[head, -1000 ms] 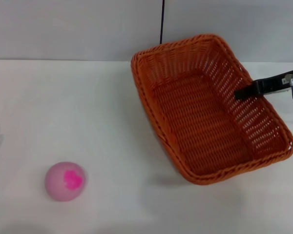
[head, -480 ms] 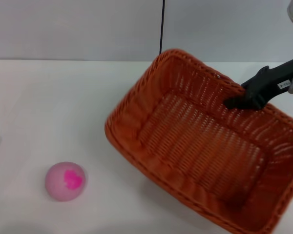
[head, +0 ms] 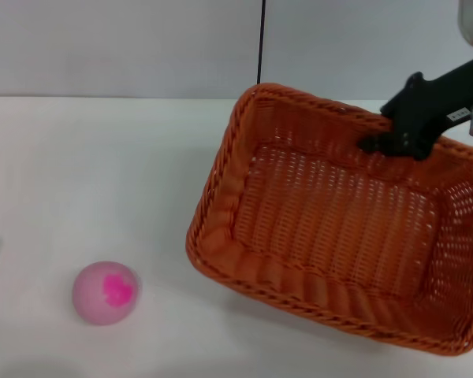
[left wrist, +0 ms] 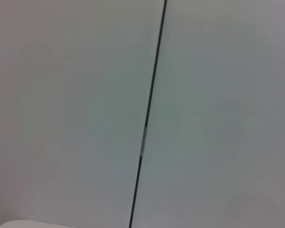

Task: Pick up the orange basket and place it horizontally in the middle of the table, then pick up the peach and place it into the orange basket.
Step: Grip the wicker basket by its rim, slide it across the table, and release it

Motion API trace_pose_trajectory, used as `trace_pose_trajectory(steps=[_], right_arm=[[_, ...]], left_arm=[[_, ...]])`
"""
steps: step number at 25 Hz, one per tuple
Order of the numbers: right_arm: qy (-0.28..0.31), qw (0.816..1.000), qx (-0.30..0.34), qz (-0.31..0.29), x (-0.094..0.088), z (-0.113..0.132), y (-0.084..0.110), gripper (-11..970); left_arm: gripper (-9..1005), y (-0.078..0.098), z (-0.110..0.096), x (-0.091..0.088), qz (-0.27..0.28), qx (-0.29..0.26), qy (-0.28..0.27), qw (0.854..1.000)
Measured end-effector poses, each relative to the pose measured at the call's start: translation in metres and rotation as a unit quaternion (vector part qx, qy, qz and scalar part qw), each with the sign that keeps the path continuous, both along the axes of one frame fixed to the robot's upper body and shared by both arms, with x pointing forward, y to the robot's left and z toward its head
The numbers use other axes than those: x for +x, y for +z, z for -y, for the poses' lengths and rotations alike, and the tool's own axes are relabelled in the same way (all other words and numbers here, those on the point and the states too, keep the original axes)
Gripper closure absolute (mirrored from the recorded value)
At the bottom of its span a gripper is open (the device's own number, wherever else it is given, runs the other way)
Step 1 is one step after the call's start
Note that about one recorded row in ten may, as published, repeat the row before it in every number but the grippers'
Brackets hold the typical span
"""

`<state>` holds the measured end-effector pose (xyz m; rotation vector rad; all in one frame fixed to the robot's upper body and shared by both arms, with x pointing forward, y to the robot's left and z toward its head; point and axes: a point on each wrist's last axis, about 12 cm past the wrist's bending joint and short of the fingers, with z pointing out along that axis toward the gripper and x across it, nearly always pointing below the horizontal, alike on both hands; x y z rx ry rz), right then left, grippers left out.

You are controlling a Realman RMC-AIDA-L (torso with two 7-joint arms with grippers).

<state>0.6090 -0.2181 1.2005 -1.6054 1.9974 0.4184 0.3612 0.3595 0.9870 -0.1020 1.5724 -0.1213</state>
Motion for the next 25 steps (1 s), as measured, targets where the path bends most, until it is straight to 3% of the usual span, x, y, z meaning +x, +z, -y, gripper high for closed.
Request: trace_pose_trajectory(steps=[8,17,25], right_arm=[[0.096,0.993,-0.027,0.055,0.006,-0.03,-0.011,820],[0.13,0.983,-0.074,0.105,0.014,-0.056,-0.024,819],[0.16,0.978,-0.041,0.125,0.013,-0.064,-0.029,820]], left_arm=[[170,0.001,0.002,-0.019,0.01,-0.004,-0.004,1.0],[171,0.0,0.006,-0.025,0.01,-0.015,-0.002,1.0],[171,0.0,0.009,-0.022,0.011,-0.021,-0.002,1.0]])
